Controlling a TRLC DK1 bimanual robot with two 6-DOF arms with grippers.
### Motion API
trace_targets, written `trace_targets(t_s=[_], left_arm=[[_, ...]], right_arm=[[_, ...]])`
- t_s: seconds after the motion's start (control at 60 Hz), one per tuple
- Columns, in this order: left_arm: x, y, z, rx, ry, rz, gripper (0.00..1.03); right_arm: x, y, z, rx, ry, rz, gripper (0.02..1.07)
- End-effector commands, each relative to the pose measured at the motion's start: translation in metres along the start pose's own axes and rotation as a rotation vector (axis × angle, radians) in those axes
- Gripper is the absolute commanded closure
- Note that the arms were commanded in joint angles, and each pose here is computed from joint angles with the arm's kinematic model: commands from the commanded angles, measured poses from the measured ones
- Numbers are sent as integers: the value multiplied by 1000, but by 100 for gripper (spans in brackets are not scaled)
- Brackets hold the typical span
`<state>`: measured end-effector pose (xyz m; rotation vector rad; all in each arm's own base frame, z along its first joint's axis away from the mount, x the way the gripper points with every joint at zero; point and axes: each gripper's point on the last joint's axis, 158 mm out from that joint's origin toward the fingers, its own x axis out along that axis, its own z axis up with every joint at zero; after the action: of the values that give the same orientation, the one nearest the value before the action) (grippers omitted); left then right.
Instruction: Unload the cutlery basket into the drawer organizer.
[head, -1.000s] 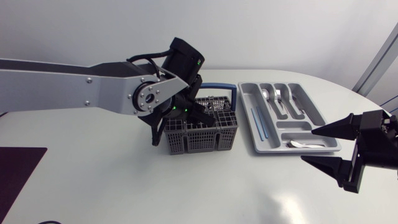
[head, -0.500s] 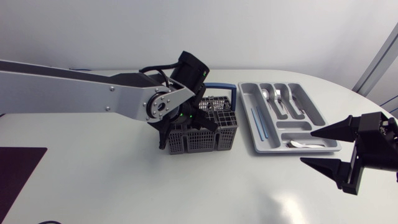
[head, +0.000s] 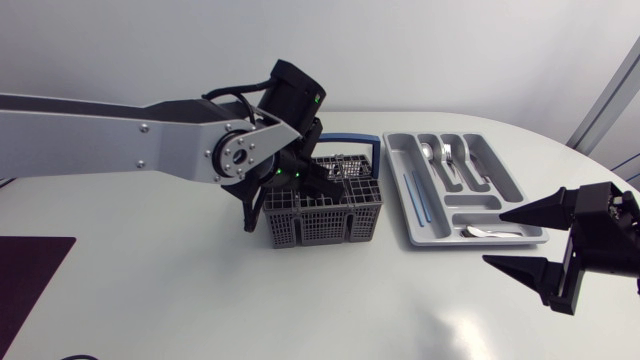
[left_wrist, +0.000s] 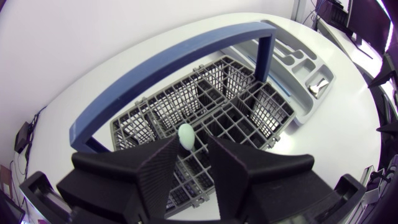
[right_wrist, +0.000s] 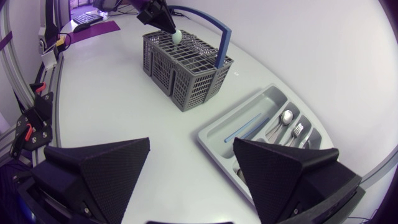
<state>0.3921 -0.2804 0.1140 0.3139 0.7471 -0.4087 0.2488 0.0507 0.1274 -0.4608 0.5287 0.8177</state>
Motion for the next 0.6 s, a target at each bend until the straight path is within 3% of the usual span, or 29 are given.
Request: trace_targets(t_s=[0.0, 0.583], left_arm=[[-7, 9, 4, -33, -8, 18, 65], [13, 12, -5, -35, 26, 33, 65]], right_arm=[[3, 6, -6, 5, 11, 20, 10], [4, 8, -8, 9, 15, 26, 10]])
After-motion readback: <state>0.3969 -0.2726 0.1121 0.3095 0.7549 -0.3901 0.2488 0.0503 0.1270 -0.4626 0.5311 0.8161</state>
